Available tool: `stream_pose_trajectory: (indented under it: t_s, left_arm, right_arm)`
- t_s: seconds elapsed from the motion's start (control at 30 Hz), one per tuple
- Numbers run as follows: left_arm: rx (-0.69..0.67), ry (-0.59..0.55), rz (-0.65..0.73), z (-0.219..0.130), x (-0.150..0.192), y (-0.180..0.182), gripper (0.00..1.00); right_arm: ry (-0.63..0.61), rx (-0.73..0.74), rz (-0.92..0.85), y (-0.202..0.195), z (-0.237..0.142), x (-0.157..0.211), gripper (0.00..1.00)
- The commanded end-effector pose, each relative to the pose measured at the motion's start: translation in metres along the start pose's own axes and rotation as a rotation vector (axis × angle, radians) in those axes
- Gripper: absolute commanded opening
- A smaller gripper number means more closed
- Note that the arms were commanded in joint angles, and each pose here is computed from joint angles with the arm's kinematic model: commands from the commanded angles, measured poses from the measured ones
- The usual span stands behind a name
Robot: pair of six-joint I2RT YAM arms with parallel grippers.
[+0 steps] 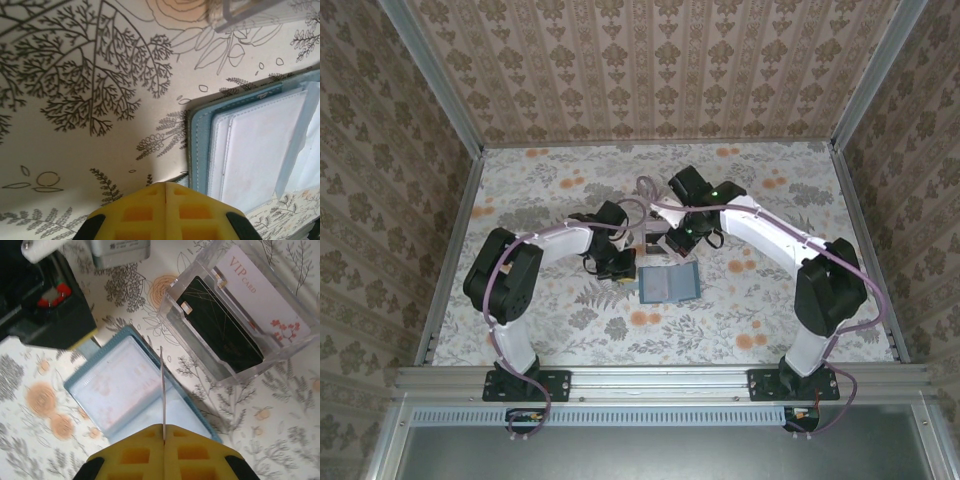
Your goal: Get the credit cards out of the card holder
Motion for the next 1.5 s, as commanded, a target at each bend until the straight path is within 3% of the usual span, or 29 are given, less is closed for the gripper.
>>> stream_pose_trajectory:
  t_s: [0.0,0.3,0.8,1.47]
  left_arm:
    - [-0.025,0.028,0.011,0.006,0.003,0.009,0.02]
    - [-0.039,0.04,0.013,0.006,-0.001,0.013,0.02]
    - [-0.01,-0.059,-0.018,-0.035,0.003,0.014,0.04]
    - [-0.007,-0.109,-0.072,-0.057,0.012,0.026,0.04]
  right_arm:
    - [0.065,0.023,-0.197,-0.012,-0.001,-0.001,0.0]
    - [0.133,-0.053,-0.321,-0.025,0.01,-0.022,0.0]
    - [0.269,-0.086,-0.55,-0.055,0.024,-0.052,0.0]
    - [0.298,-0.108,-0.683,-0.062,0.043,-0.06,0.0]
Point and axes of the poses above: each hand's point on the last joint's axis, 136 mm out from that joint toward the fingers, its own z axis out along the fingers, its own y axis along the line the jaws close on, x = y × z, the point moved 6 cm from there along -z, back along the fingers, and after that the axes turned 4 degrees about -z, right-handed, at the moved point
